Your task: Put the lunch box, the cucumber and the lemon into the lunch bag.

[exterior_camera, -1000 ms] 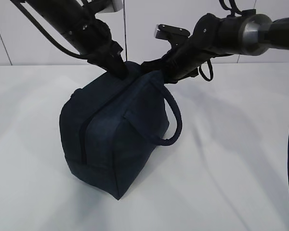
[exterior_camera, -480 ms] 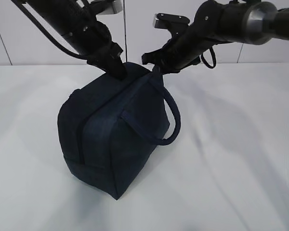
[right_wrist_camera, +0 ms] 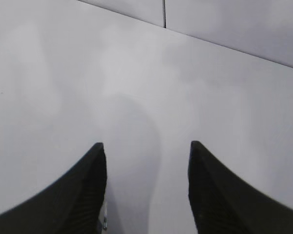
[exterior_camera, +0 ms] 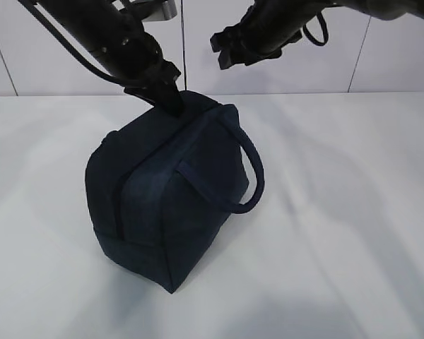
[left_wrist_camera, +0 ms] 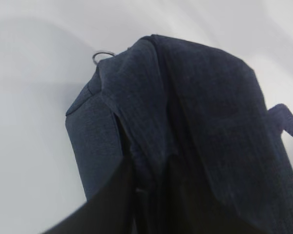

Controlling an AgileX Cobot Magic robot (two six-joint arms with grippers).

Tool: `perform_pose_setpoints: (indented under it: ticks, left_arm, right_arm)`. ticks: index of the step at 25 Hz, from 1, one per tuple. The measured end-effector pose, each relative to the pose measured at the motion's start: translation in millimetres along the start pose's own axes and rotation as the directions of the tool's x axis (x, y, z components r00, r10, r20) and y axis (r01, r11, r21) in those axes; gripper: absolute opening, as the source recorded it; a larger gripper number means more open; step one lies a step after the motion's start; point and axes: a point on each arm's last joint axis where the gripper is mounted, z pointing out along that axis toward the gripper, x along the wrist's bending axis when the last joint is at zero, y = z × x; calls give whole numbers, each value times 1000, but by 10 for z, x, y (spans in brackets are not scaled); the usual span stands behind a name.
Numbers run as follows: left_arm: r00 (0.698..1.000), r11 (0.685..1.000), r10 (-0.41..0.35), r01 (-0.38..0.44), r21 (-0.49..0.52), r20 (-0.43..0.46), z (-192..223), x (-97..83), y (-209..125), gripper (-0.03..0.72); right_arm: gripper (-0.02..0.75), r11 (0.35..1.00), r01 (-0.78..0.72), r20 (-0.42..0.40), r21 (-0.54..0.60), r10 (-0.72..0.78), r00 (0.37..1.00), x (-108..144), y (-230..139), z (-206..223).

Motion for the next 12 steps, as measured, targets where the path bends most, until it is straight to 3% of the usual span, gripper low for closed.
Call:
perform_pose_setpoints:
  ticks: [5,8,12]
  left_arm:
    - [1000,1000,-16,16,23,1,-1,-2,-20,279]
    - [1000,998,-29,30,48,-8,-31,-9,-41,305]
    - [997,997,-41,46,65,-66,-163,-22,-52,344]
  right_arm:
    - [412,992,41,-3,119,-41,999,29,62,-239]
    - [412,975,54,-12,214,-53,999,45,40,-359]
    - [412,973,63,9,221,-67,998,37,93,-466]
